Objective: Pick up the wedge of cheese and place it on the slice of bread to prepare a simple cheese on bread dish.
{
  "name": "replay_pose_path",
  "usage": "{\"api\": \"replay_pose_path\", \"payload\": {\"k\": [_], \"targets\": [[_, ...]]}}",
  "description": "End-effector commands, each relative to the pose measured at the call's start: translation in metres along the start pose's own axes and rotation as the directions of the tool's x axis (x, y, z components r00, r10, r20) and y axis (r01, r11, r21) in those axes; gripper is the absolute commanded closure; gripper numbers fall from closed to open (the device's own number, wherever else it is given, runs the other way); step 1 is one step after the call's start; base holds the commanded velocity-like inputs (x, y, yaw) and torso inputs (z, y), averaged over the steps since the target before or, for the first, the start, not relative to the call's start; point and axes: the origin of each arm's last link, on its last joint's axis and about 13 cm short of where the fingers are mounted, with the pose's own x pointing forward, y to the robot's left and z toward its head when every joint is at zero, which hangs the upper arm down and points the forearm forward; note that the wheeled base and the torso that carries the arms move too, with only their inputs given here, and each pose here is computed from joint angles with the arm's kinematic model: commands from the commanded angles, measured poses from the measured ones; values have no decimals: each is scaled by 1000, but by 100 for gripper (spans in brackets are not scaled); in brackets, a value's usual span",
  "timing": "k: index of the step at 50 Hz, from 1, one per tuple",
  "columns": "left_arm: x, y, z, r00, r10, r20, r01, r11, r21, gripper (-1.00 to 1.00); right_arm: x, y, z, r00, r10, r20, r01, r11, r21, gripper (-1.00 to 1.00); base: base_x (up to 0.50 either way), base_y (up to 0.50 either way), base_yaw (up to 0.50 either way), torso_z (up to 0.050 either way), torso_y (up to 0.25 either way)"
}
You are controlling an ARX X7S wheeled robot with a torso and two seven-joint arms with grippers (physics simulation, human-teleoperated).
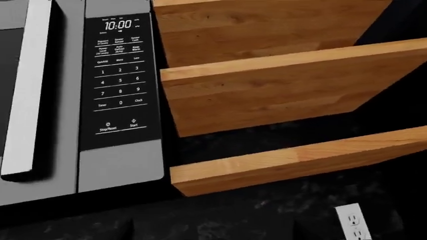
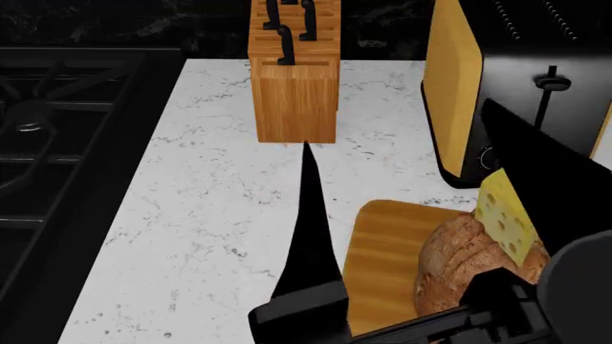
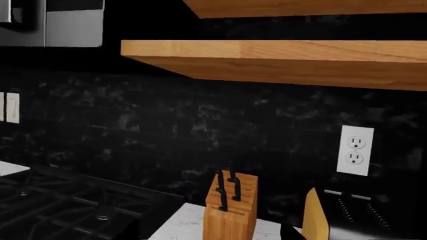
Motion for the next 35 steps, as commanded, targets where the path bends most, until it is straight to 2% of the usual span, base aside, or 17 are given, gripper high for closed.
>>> {"api": "replay_pose_path", "payload": {"k": [1, 14, 16, 18, 19, 21, 22, 23, 24, 26, 28, 29, 30, 31, 32, 33, 35], "targets": [[-2, 11, 10, 996, 86, 6, -86, 996, -37, -100, -11, 2, 10, 996, 0, 87, 2, 1000, -25, -100, 0, 0, 0, 0, 0], [2, 25, 66, 986, 119, 118, -114, 993, -43, -100, -27, -5, 17, 987, -11, 160, 14, 1000, -18, -100, 0, 0, 0, 0, 0], [-3, 7, 55, 988, 61, -143, -58, 998, 28, -100, -29, -5, 19, 983, -1, 182, -1, 1000, 8, -100, 0, 0, 0, 0, 0], [-5, 42, 72, 968, 153, 199, -131, 984, -122, -100, -32, -7, 21, 980, -6, 197, 3, 1000, 20, -100, 0, 0, 0, 0, 0], [-4, 28, 58, 988, 154, -1, -152, 976, -156, -100, -33, -7, 22, 978, -4, 208, 0, 1000, 16, -100, 0, 0, 0, 0, 0], [-10, 52, 74, 960, 142, 240, -135, 990, -46, -100, -35, -7, 23, 975, 11, 223, -19, 999, 35, -100, 0, 0, 0, 0, 0], [-13, 46, 92, 918, 228, 325, -189, 971, -149, -100, -37, -8, 25, 972, 15, 235, -26, 999, 44, -100, 0, 0, 0, 0, 0], [-19, 54, 108, 842, 159, 515, -156, 987, -49, -100, -38, -8, 26, 970, 18, 243, -30, 999, 43, -100, 0, 0, 0, 0, 0], [-19, 54, 110, 819, 159, 552, -158, 986, -50, -100, -40, -8, 29, 965, 23, 263, -40, 998, 57, -100, 0, 0, 0, 0, 0], [-21, 50, 90, 930, 259, 259, -228, 963, -143, -100, -42, -8, 30, 961, 23, 277, -43, 997, 68, -100, 0, 0, 0, 0, 0], [-19, 53, 112, 812, 161, 562, -143, 987, -76, -100, -42, -8, 32, 956, 35, 291, -56, 996, 65, -100, 0, 0, 0, 0, 0], [-16, 53, 92, 882, 310, 354, -244, 944, -221, -100, -42, -7, 33, 954, 35, 297, -58, 996, 69, -100, 0, 0, 0, 0, 0], [-18, 53, 109, 822, 161, 546, -143, 987, -76, -100, -43, -7, 35, 948, 46, 314, -71, 995, 70, -100, 0, 0, 0, 0, 0], [-11, 53, 95, 855, 157, 494, -150, 987, -55, -100, -44, -7, 36, 947, 47, 318, -71, 995, 65, -100, 0, 0, 0, 0, 0], [-11, 53, 75, 905, 321, 278, -275, 942, -195, -100, -44, -7, 36, 944, 52, 326, -80, 994, 74, -100, 0, 0, 0, 0, 0], [-11, 53, 94, 859, 164, 484, -155, 986, -58, -100, -44, -7, 35, 945, 50, 322, -77, 994, 72, -100, 0, 0, 0, 0, 0], [-9, 52, 73, 955, 151, 253, -145, 988, -45, -100, -44, -8, 34, 946, 46, 320, -73, 995, 73, -100, 0, 0, 0, 0, 0]]}}
